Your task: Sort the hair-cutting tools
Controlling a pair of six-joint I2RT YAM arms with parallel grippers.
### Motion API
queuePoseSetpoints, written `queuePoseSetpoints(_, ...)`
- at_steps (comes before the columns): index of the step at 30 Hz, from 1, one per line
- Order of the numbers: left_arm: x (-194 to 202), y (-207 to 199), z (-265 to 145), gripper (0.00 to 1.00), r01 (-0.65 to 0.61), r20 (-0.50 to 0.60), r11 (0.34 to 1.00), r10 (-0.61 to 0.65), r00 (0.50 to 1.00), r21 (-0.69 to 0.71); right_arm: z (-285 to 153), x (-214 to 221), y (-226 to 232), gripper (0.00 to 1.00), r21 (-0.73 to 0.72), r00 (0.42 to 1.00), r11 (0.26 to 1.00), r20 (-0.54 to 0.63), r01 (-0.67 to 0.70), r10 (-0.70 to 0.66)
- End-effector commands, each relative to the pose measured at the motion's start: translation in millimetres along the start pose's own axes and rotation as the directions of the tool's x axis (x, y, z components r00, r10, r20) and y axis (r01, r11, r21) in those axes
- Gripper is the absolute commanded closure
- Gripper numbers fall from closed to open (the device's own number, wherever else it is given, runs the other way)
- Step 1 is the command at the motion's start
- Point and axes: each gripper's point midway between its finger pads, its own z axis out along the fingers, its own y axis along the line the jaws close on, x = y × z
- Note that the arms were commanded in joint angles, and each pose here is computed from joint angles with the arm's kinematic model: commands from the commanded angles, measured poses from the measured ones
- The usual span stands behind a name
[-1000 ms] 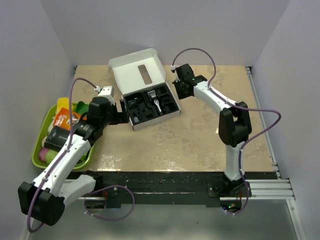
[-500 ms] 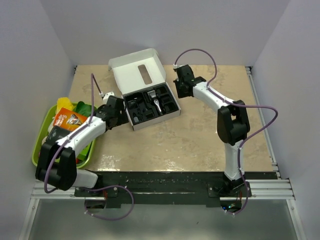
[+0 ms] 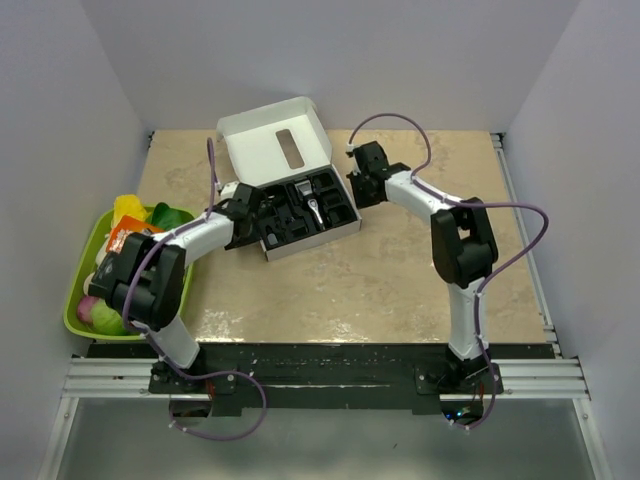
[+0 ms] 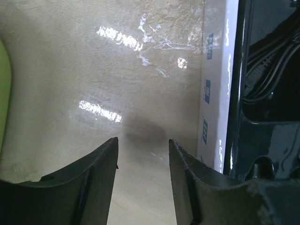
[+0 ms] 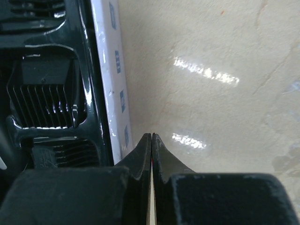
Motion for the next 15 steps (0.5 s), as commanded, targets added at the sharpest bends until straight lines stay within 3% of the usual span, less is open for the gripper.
queuePoseSetpoints(1, -28, -12, 5, 0.49, 0.049, 0.086, 0.999, -0.05, 0.995, 0.014, 2, 6, 17, 1.0, -0.098, 1.0, 0.995, 0.0, -0.022, 0.022)
queuePoseSetpoints(6, -25, -23, 0, 0.53, 0.021, 0.067, 0.996, -0.027, 0.997, 0.082, 1, 34, 27, 1.0, -0.156, 0.998, 0.987, -0.038, -0.047, 0.042)
queuePoseSetpoints(15, 10, -38, -14, 0.58, -0.116, 0.046, 0.97, 0.108, 0.993, 0.216, -30, 63, 53, 1.0, -0.208, 1.0, 0.978, 0.001, -0.009, 0.01)
